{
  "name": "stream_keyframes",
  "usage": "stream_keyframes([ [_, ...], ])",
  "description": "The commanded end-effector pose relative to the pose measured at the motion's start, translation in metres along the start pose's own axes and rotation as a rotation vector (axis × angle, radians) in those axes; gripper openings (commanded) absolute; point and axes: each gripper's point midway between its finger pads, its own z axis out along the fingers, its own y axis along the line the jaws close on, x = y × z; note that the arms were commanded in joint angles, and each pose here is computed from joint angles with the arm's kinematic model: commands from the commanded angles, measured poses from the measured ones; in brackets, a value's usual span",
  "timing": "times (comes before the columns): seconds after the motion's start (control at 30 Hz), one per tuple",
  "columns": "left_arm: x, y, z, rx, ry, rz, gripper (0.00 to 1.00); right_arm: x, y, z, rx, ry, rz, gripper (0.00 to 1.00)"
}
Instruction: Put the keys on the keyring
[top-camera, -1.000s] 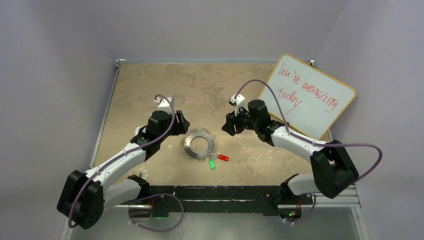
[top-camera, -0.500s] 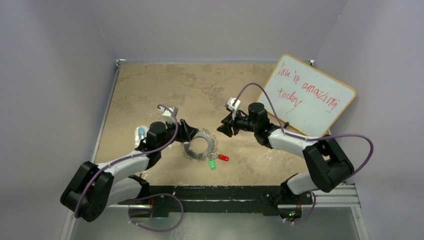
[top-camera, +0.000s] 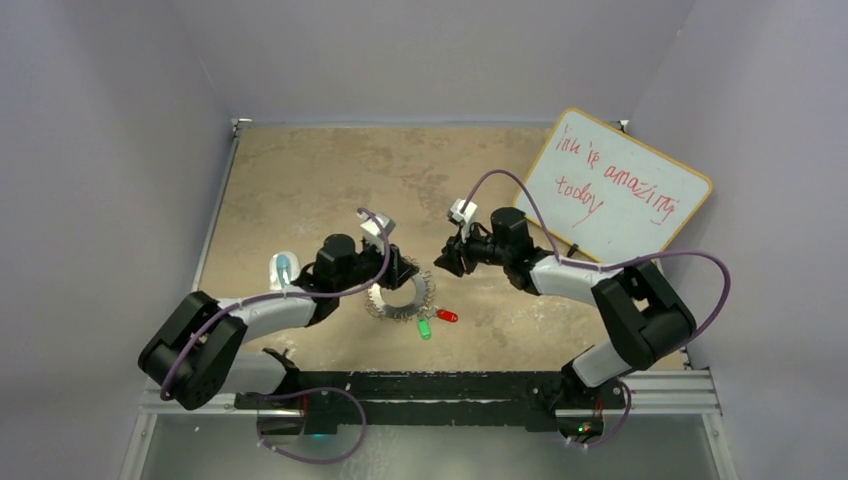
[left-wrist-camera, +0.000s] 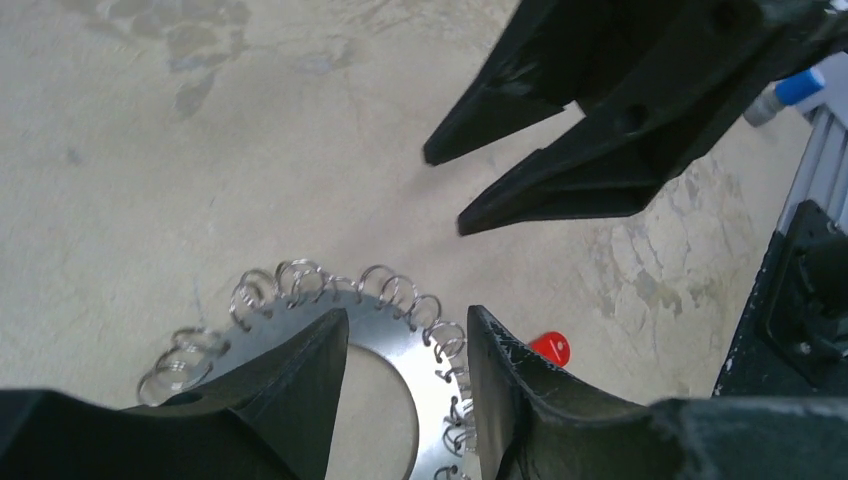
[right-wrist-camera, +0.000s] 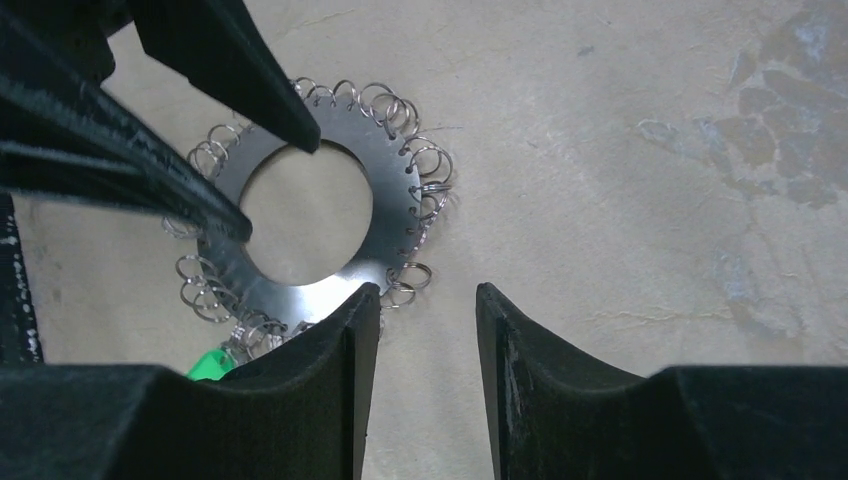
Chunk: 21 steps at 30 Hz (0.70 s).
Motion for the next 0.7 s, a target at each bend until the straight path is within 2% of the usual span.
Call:
stream_keyframes([
  [0.0, -0.021, -0.019, 0.022, 0.039, 0.002, 0.218, 0.43, -0.020, -0.001, 0.007, 0.001, -0.051, 0.079, 0.43],
  [0.1, -0.018, -0.020, 0.036, 0.015, 0.060, 0.263, 0.40, -0.020, -0.003, 0.009, 0.018, -0.049, 0.165, 0.42],
  [0.17, -0.017, -0.018, 0.042, -0.002, 0.080, 0.275, 0.39, -0.019, -0.005, 0.010, 0.039, -0.044, 0.231, 0.46],
  [0.33, -0.004, -0.021, 0.055, -0.017, 0.151, 0.360, 0.36, -0.011, -0.004, 0.011, 0.026, -0.017, 0.386, 0.45],
  [0.5, 0.008, -0.015, 0.066, -0.104, 0.267, 0.388, 0.35, 0.019, -0.021, 0.005, 0.098, 0.056, 0.593, 0.42],
  [0.67, 0.008, -0.014, 0.075, -0.183, 0.306, 0.391, 0.35, 0.042, -0.033, -0.008, 0.150, 0.074, 0.682, 0.41],
])
